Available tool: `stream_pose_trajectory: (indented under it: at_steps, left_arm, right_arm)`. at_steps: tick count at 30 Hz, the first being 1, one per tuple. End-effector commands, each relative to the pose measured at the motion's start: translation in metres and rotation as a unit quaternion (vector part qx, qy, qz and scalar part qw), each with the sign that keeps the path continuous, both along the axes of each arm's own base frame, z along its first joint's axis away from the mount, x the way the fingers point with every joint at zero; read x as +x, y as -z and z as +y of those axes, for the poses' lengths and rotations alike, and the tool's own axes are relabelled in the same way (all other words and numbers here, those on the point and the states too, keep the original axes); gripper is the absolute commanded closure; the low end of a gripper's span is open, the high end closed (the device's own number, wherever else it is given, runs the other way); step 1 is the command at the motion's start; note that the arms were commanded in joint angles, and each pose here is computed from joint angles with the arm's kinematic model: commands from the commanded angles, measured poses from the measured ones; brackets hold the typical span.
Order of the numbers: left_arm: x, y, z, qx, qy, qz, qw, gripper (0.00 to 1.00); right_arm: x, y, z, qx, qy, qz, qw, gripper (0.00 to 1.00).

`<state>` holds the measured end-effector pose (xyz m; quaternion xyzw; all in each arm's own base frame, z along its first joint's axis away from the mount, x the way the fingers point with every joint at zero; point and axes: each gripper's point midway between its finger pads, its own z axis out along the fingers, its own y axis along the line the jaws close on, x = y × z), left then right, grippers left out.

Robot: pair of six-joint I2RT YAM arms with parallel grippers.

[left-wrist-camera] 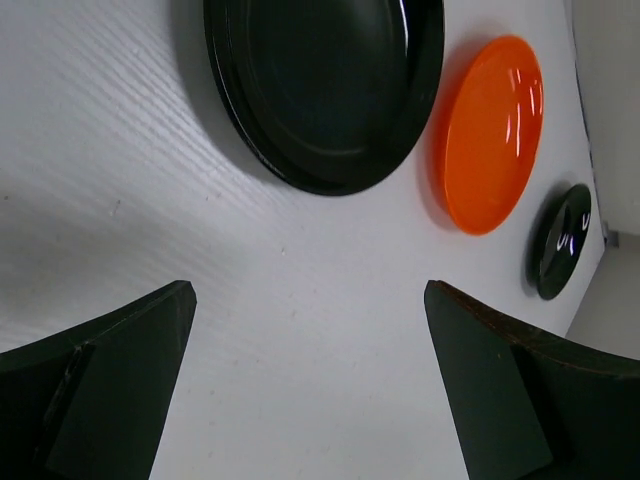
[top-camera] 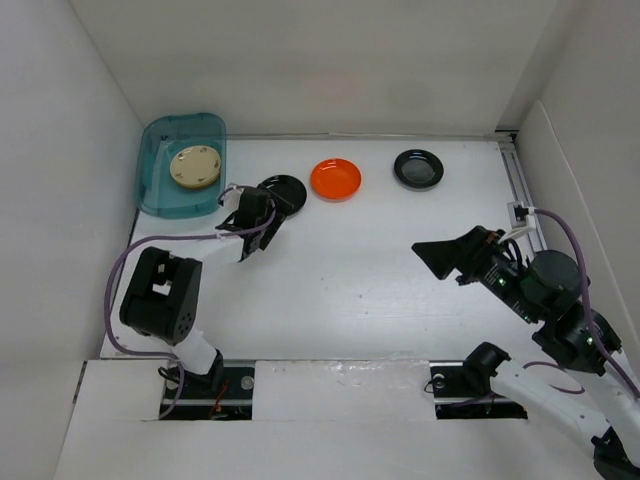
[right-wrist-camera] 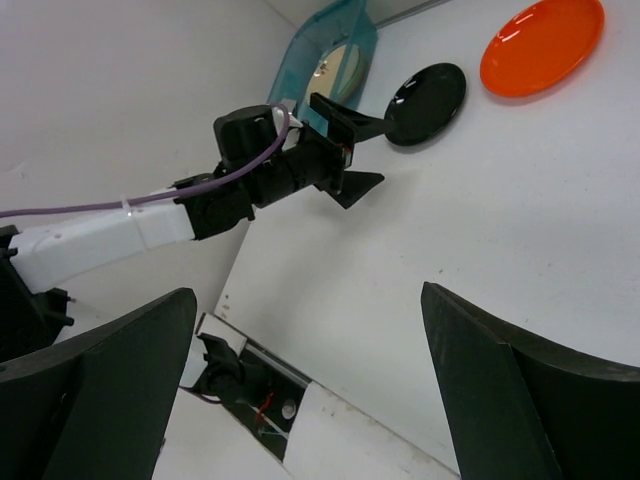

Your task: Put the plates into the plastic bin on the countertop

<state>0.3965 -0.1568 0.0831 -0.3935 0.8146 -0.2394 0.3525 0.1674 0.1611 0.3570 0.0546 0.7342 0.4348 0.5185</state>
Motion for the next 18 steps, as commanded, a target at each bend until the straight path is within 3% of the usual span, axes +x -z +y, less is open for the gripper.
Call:
stream_pose_trajectory:
  at_steps: [1,7,18]
  left_arm:
    - [0.026,-0.003,0.005,-0.014,-0.052,-0.036,0.998,0.02]
    - [0.04,0.03,0.01,-0.004,-0.102,0.015,0.995,0.12]
    - [0.045,0.059,0.017,-0.002,-0.17,0.08,0.982,0.48]
  right_arm:
    - [-0.003,-0.015,0.0,0.018,-0.006,-0.027,0.999,0.0]
    - [-0.003,-0.013,-0.003,0.018,-0.001,-0.027,0.999,0.0]
    - [-0.003,-0.013,-0.006,0.006,0.003,-0.035,0.999,0.0]
